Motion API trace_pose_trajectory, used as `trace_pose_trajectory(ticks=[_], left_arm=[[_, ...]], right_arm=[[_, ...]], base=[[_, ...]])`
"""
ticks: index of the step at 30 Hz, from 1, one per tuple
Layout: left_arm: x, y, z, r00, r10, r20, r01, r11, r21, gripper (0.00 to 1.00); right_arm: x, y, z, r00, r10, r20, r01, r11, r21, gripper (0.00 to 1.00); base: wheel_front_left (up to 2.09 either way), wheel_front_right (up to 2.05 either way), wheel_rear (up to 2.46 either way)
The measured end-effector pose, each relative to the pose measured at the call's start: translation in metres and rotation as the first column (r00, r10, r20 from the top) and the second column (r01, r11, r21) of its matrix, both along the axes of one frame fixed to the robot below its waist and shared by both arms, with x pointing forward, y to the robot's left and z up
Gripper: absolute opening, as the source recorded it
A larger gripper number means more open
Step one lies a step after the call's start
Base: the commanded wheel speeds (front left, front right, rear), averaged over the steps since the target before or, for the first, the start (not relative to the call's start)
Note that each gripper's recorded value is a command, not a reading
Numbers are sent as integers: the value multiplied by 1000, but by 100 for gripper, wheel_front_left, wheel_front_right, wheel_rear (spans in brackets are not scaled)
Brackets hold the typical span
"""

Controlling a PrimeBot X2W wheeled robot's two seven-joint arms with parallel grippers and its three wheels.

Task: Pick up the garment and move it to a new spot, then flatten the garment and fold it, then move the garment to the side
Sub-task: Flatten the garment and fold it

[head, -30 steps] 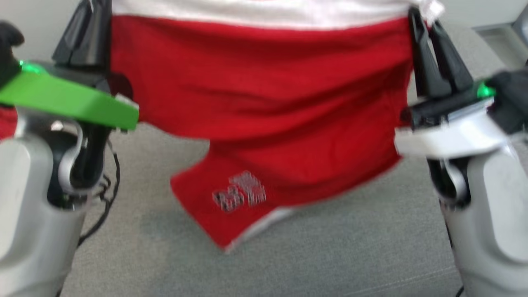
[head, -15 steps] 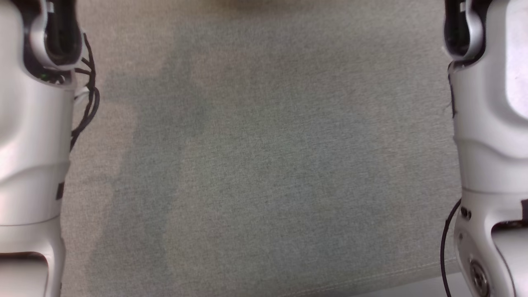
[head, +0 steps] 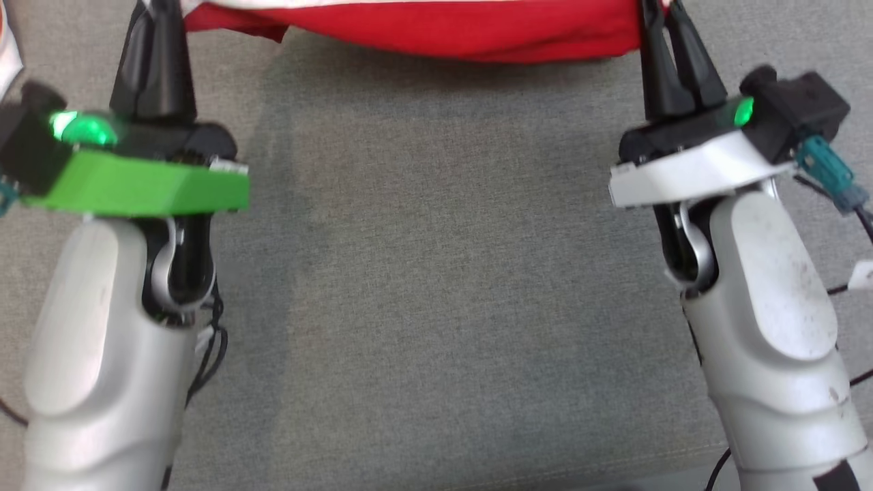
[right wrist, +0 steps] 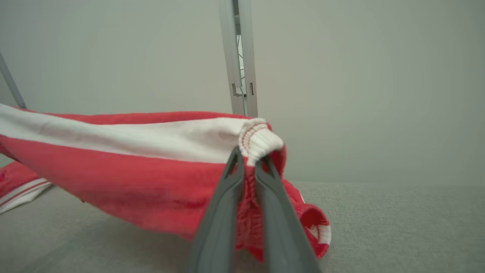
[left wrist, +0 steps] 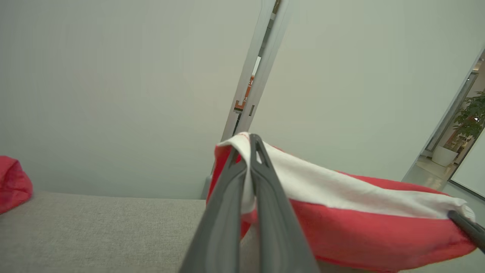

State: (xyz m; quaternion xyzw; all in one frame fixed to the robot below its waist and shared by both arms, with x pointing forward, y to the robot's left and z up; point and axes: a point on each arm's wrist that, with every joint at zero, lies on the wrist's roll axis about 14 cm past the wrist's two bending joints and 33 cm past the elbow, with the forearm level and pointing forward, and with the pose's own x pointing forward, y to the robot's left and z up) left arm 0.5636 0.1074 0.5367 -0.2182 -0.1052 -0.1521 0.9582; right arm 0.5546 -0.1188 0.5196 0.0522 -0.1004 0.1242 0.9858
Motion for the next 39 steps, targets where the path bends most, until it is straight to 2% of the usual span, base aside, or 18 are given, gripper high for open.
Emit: trace_pose_trajectory(ticks=[11,18,23,30,39], left_arm=[[-94,12,20,999,33,26,-31,998,-54,0],[-160,14,54,995,46,85,-39,996,-86,0],[-192,2,67,997,-3,82,8,997,-71,0],[-181,-11,35,998,-55,-29,54,998,-44,0],[-126,-31,-9,984,-124,-126,125,992,1,0]], right_arm=[[-80,-4,15,1000,-4,-5,5,996,93,0],[-142,-11,34,1000,-25,17,23,990,136,0],[-177,-21,30,998,-60,-7,60,989,137,0],[-191,-32,-13,984,-93,-153,118,980,162,0],[-165,-36,-49,961,-95,-259,144,973,178,0]], base=[[0,0,0],[0,0,0],[0,0,0],[0,0,0],[0,0,0]])
